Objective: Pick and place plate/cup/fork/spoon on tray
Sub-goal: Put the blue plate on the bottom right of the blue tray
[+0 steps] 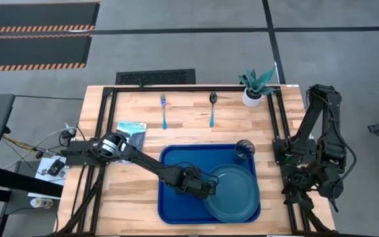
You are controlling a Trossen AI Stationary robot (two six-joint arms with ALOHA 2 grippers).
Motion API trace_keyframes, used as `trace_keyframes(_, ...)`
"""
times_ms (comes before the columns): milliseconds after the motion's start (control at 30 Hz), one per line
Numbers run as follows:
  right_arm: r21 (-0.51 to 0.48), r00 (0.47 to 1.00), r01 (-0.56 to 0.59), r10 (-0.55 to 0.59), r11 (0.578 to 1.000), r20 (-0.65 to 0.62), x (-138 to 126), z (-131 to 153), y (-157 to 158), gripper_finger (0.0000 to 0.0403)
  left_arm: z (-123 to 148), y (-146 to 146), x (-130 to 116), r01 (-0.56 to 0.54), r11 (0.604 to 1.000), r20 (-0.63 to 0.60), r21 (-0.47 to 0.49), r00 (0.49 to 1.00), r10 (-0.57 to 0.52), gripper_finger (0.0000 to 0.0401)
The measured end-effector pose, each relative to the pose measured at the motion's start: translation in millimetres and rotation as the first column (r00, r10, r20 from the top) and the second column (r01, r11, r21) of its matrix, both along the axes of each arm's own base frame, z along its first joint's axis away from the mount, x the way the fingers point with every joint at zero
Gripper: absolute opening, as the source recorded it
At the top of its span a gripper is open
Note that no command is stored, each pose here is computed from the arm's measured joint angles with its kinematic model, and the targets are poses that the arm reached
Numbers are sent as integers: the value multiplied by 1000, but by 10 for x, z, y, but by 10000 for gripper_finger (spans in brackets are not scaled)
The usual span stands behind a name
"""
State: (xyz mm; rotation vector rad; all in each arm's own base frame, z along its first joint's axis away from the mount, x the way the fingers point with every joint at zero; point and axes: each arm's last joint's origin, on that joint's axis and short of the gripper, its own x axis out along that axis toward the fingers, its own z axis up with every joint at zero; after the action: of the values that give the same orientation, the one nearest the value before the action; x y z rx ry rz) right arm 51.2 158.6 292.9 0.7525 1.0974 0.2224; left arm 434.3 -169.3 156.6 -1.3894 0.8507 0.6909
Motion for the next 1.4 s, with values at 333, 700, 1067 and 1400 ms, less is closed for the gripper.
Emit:
trace_keyframes(333,0,1000,1,-1,1000,0,1,0,0,260,1,3,2,3,1000,2,7,1000,-3,8)
trace_keyframes(700,0,1000,1,-1,1000,1,1,0,0,260,-1,4,-1,6,1000,0,11,1000,-6,9)
trace_keyframes(1067,-1,1000,2,-2,1000,3,1,0,0,260,2,3,3,7,1000,5,11,1000,-7,45)
trace_keyframes(1400,0,1000,3,-3,1000,2,1,0,0,260,5,20,9,-2,997,26,77,1000,0,90)
